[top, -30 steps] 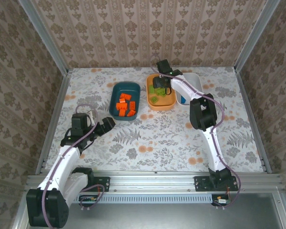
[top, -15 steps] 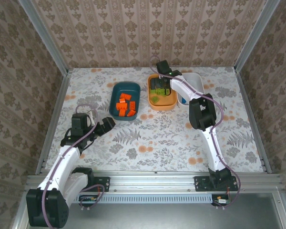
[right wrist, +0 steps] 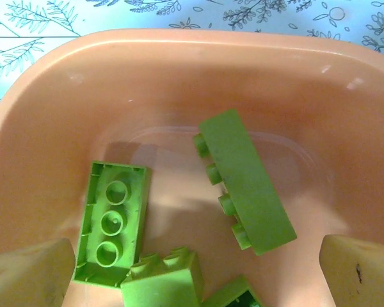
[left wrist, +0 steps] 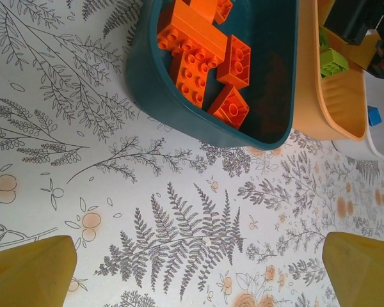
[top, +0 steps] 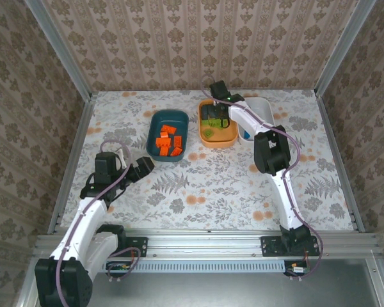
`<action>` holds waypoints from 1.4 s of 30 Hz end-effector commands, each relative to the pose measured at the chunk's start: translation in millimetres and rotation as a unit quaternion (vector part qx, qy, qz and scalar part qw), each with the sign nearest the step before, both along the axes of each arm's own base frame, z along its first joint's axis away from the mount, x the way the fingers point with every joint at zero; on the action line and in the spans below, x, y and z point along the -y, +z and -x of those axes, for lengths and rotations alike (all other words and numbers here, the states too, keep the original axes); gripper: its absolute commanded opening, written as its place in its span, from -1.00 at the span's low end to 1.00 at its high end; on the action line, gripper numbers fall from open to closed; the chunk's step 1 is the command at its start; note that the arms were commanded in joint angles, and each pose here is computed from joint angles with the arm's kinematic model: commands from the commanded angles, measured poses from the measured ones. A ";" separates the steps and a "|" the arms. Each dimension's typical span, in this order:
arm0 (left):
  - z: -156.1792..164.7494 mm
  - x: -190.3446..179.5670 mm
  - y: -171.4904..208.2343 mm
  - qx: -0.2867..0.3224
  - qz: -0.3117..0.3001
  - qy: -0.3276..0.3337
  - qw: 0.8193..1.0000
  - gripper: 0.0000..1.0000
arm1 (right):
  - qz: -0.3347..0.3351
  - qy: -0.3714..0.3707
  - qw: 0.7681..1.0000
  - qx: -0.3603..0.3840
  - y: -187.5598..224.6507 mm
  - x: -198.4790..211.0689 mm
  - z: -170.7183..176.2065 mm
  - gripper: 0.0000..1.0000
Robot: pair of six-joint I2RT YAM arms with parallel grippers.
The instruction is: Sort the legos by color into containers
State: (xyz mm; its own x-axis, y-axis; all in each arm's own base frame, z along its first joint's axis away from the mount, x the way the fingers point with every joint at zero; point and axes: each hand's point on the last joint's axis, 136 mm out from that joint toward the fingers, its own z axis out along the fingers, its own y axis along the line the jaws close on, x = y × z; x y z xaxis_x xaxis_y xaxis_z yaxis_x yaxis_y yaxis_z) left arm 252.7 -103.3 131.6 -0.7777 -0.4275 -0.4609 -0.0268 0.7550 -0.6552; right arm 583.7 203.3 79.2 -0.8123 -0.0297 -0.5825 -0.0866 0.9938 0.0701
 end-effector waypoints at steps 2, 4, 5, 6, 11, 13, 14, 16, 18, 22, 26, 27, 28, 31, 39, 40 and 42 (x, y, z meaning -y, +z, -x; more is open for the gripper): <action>0.2 -2.1 12.9 0.014 0.000 0.002 1.000 1.00 | -0.069 0.022 0.997 0.019 59.6 -19.1 8.5 0.99; 1.2 -2.3 13.3 0.011 0.004 0.004 1.000 1.00 | -0.103 0.038 0.994 0.012 69.8 -29.9 14.5 1.00; 1.0 -2.8 14.3 0.011 0.007 0.007 1.000 1.00 | -0.122 0.045 0.991 0.006 74.2 -34.7 18.1 0.99; 1.2 -3.5 13.9 0.007 0.010 0.010 1.000 1.00 | -0.138 0.049 0.989 0.000 79.1 -38.1 21.8 1.00; 3.5 -4.5 19.1 0.006 0.022 0.018 1.000 1.00 | -0.240 0.066 0.968 -0.042 102.2 -50.3 44.4 1.00; 4.4 -6.2 21.7 0.012 0.020 0.021 1.000 1.00 | -0.264 0.074 0.960 -0.049 110.9 -51.9 54.9 1.00; 5.0 -6.8 23.6 0.016 0.019 0.021 0.999 1.00 | -0.275 0.080 0.957 -0.049 116.2 -51.7 60.8 1.00; 5.9 -10.1 27.8 0.026 0.013 0.027 0.999 1.00 | -0.293 0.089 0.951 -0.042 130.5 -48.0 71.8 1.00; 6.5 -13.5 33.0 0.038 0.006 0.034 0.999 0.99 | -0.312 0.096 0.944 -0.039 142.1 -42.3 84.3 1.00; 7.5 -22.9 46.8 0.069 -0.012 0.054 0.996 0.99 | -0.352 0.111 0.929 -0.024 171.7 -18.9 113.8 1.00; 6.7 -38.3 58.0 0.108 -0.039 0.089 0.989 0.99 | -0.353 0.138 0.925 0.033 197.8 11.4 141.2 1.00; 5.8 -41.3 61.7 0.123 -0.046 0.094 0.987 1.00 | -0.341 0.144 0.927 0.055 202.3 19.4 146.7 1.00; 5.0 -44.0 65.1 0.141 -0.055 0.097 0.984 1.00 | -0.328 0.154 0.928 0.081 207.0 26.3 153.9 1.00; 3.7 -51.7 74.3 0.181 -0.083 0.109 0.974 1.00 | -0.290 0.186 0.925 0.162 222.8 40.1 176.8 1.00; -3.0 -62.6 93.6 0.261 -0.168 0.108 0.944 1.00 | -0.083 0.179 0.912 0.360 227.1 90.9 218.4 1.00; -4.3 -63.6 94.2 0.267 -0.173 0.111 0.941 1.00 | -0.058 0.153 0.912 0.376 228.6 103.3 218.9 1.00; -7.2 -65.4 94.8 0.279 -0.184 0.115 0.935 1.00 | -0.039 0.091 0.912 0.399 228.4 130.1 217.9 1.00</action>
State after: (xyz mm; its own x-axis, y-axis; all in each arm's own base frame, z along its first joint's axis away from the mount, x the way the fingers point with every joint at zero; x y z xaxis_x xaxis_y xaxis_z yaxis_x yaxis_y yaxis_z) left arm 253.7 -46.8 217.0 -0.3640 -0.3542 -0.8614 0.0562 0.9148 -0.3999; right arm 352.2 115.9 291.5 -0.2716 -0.0048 -0.9624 -0.4941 0.8589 0.1352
